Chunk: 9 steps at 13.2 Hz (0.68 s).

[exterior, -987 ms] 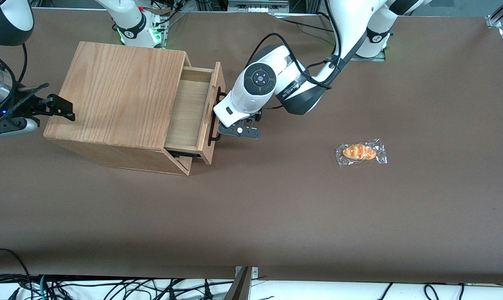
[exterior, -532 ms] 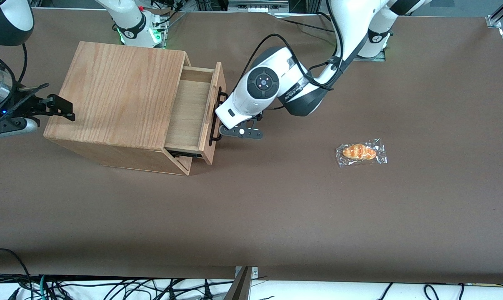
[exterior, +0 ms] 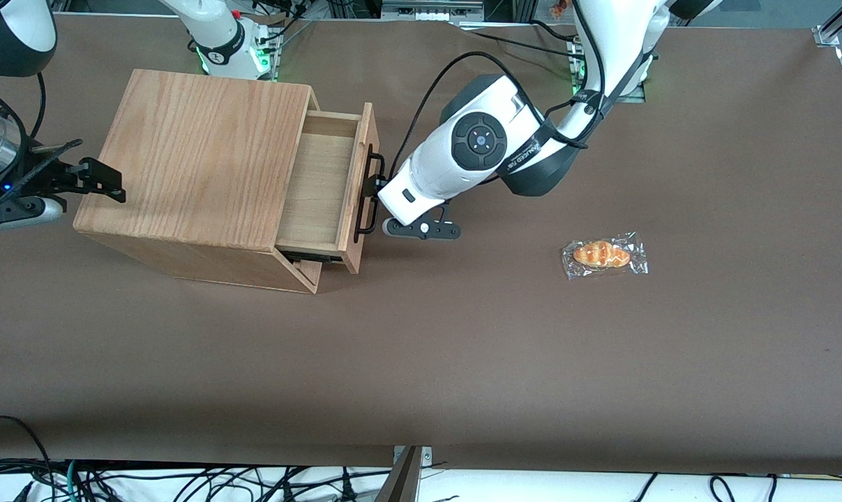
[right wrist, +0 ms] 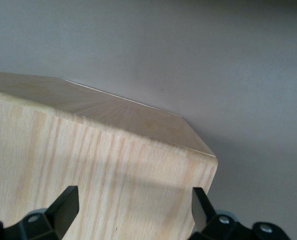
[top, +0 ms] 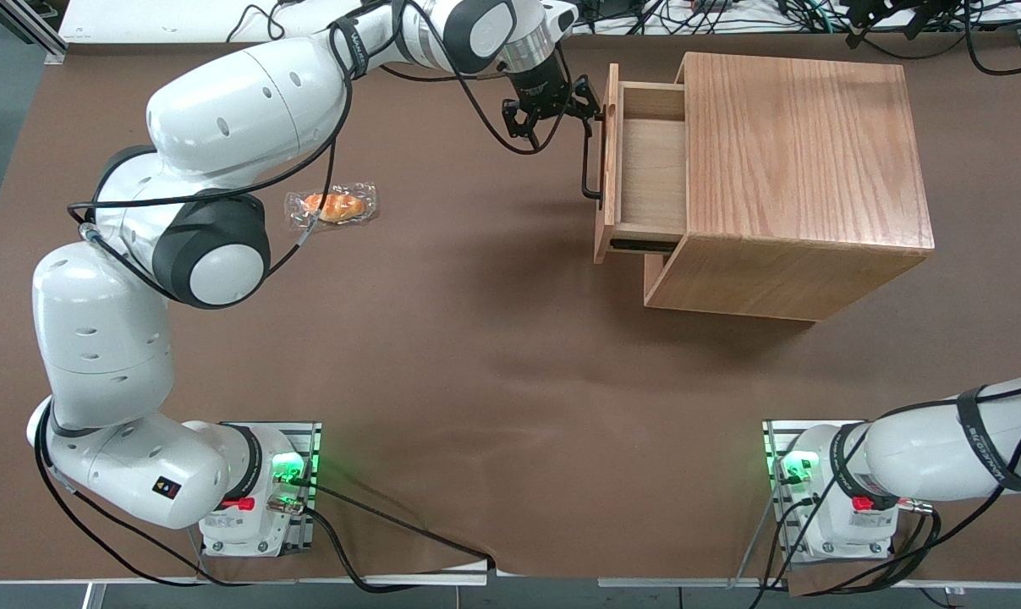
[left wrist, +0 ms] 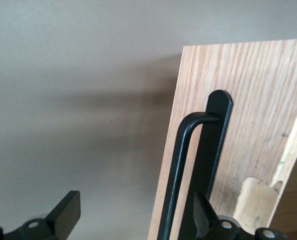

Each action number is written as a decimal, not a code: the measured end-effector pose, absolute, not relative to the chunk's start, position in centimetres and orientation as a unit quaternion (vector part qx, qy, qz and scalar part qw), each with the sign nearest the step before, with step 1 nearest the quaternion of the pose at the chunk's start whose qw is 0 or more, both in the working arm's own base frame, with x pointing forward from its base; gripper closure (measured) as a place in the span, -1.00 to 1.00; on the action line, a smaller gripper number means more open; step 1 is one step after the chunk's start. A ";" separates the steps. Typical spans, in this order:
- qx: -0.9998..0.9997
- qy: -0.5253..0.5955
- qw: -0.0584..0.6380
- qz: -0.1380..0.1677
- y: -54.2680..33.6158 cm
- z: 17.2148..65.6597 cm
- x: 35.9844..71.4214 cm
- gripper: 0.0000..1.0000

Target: Open top drawer with left arm

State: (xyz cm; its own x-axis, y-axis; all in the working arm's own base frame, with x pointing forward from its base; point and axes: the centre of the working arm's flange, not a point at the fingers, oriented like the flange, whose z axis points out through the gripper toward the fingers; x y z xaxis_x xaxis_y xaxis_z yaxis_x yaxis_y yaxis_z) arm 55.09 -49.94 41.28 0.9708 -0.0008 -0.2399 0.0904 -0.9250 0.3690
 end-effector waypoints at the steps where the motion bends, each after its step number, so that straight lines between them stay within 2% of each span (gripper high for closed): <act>1: 0.973 0.028 0.196 -0.120 -49.5 41.4 55.5 -1.00; 6: 0.972 0.068 0.202 -0.104 -44.0 43.6 59.4 -1.00; 9: 0.971 0.096 0.184 -0.118 -38.5 44.3 61.8 -1.00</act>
State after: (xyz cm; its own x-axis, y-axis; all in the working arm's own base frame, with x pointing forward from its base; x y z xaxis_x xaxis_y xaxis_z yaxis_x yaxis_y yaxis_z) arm 61.80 -38.51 44.27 0.9538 0.1439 -0.2638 0.2304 -0.9139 0.3343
